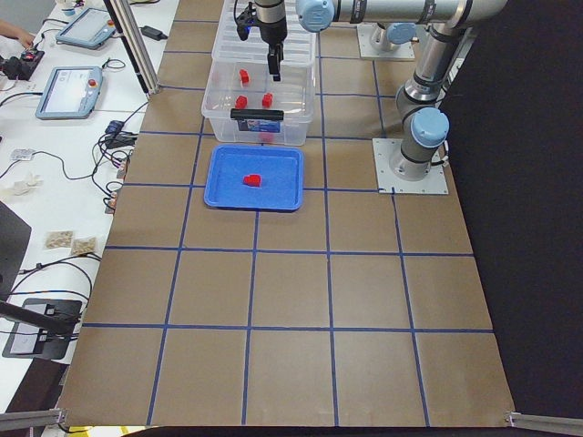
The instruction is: Place red block in blue tray from box
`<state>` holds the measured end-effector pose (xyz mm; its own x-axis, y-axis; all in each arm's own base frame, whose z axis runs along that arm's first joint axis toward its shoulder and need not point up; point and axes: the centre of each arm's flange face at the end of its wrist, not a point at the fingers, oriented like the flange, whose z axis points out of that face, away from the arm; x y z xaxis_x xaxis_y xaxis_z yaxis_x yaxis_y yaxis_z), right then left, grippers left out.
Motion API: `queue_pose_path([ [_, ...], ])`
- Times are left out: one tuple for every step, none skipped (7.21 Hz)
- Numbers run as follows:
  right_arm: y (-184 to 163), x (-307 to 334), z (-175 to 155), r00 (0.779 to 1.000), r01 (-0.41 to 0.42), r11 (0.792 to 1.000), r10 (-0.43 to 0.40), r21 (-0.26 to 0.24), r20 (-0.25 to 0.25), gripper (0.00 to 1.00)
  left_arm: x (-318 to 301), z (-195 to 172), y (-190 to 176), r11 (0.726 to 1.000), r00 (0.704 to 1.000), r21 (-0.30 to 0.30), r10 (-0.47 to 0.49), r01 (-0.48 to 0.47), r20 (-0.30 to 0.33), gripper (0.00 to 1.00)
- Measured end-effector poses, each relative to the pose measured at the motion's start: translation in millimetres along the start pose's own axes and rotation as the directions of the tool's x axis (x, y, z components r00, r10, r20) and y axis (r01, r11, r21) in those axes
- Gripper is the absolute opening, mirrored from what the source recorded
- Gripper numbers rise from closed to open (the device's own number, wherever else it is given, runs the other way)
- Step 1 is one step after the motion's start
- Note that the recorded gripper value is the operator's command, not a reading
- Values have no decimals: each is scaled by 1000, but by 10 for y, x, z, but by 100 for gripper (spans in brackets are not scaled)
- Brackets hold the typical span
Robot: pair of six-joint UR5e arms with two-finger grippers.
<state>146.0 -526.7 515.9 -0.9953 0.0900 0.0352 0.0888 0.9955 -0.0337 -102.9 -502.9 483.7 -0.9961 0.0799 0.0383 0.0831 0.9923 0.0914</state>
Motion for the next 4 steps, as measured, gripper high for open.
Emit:
queue_pose_path([
  [-1,0,2,1000,2,1000,-2,-1,-1,100,-3,-5,1,1000,1000,2,-1,1,0,100],
  [-2,2,3,1000,2,1000,-2,-1,-1,100,-5,-10,4,1000,1000,3,-2,2,-1,100],
  [-3,5,3,1000,2,1000,-2,-1,-1,100,-8,-11,5,1000,1000,3,-4,4,-1,100],
  [-3,5,4,1000,2,1000,-2,-1,0,100,-12,-11,6,1000,1000,2,-4,4,0,100],
])
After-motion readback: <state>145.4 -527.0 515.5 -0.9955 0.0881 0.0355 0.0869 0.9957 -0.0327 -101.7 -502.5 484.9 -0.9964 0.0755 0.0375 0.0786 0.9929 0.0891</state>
